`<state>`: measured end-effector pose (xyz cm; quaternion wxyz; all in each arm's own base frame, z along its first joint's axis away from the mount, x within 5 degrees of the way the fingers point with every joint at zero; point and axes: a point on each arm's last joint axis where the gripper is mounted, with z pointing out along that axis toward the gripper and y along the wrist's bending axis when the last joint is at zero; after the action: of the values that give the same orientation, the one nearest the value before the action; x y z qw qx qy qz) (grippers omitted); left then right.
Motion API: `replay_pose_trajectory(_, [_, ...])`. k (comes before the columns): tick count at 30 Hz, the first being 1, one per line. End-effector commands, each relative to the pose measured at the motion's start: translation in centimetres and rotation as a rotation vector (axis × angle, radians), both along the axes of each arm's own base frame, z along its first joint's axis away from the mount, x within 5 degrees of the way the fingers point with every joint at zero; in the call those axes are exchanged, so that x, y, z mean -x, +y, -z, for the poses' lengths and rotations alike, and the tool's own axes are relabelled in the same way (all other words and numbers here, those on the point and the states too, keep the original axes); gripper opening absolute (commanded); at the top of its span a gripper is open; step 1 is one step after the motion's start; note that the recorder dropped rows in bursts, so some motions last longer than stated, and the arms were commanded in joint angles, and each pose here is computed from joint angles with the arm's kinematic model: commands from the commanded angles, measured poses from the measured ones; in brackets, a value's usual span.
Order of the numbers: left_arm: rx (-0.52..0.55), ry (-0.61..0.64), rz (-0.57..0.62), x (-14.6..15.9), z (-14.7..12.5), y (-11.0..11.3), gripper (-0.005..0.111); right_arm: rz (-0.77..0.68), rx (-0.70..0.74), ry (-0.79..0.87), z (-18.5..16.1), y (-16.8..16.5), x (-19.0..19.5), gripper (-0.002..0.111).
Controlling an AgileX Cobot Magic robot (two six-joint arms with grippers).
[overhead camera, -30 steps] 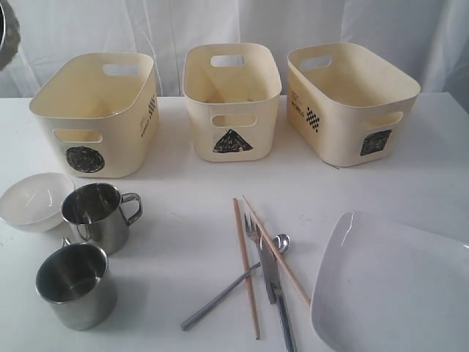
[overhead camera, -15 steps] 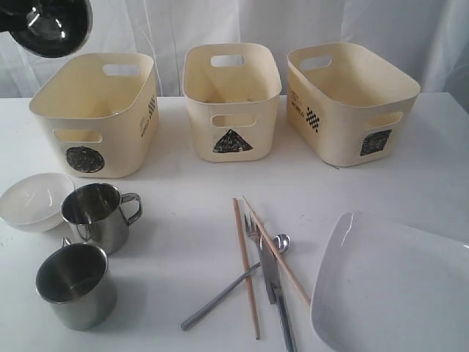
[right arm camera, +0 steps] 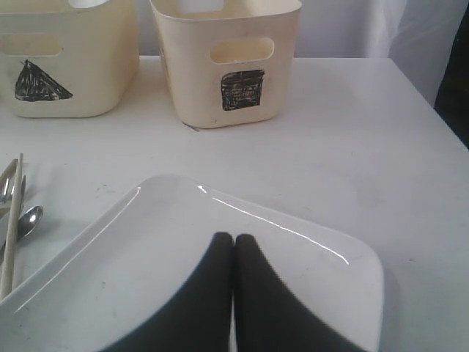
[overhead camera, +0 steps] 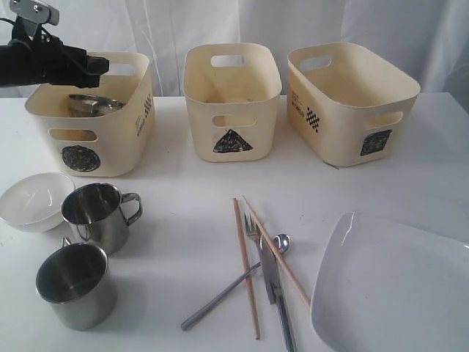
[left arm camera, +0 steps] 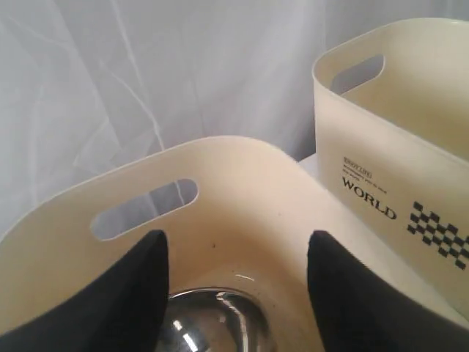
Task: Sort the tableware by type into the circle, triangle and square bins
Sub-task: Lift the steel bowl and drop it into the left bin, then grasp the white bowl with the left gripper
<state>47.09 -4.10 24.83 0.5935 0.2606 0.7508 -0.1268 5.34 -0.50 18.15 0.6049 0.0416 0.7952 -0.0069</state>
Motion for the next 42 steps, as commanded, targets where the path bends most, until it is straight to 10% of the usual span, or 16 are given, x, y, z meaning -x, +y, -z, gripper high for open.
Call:
replay_pose_trajectory(1, [0.054, -0.086, 0.029, 1.2, -4.0, -0.4, 0.061, 0.006, -0.004, -0.011, 0.0, 0.0, 0.0, 0.000])
replay_pose_trajectory(8, [-0.064, -0.121, -0.093, 4.5, -10.3, 0.7, 0.061, 0.006, -0.004, -0.011, 0.0, 0.0, 0.0, 0.000])
replay_pose_trajectory(15, [0.082, 0.040, -0.107, 8.8, -12.9, 1.5, 0.057, 0.006, -0.004, -0.011, 0.0, 0.0, 0.0, 0.000])
replay_pose_trajectory(21, [-0.152, 0.390, -0.148, 11.3, -9.3, 3.5, 0.001, 0.006, -0.004, -0.011, 0.0, 0.0, 0.0, 0.000])
replay_pose_trajectory(25, [-0.221, 0.727, -0.400, 13.2, -5.7, 6.8, 0.000, 0.006, -0.004, -0.011, 0.0, 0.0, 0.0, 0.000])
replay_pose_trajectory(29, [-0.068, 0.924, -0.671, 15.0, -2.4, 9.6, 0.000, 0.006, -0.004, -0.011, 0.0, 0.0, 0.0, 0.000])
replay_pose_trajectory(37, [-0.092, 1.038, -0.617, 17.2, 2.5, 9.7, 0.000, 0.006, -0.004, -0.011, 0.0, 0.0, 0.0, 0.000])
replay_pose_trajectory(42, [0.024, 0.971, -0.559, 16.7, 3.0, 8.8, 0.022, 0.010, -0.018, -0.012, 0.0, 0.0, 0.0, 0.000])
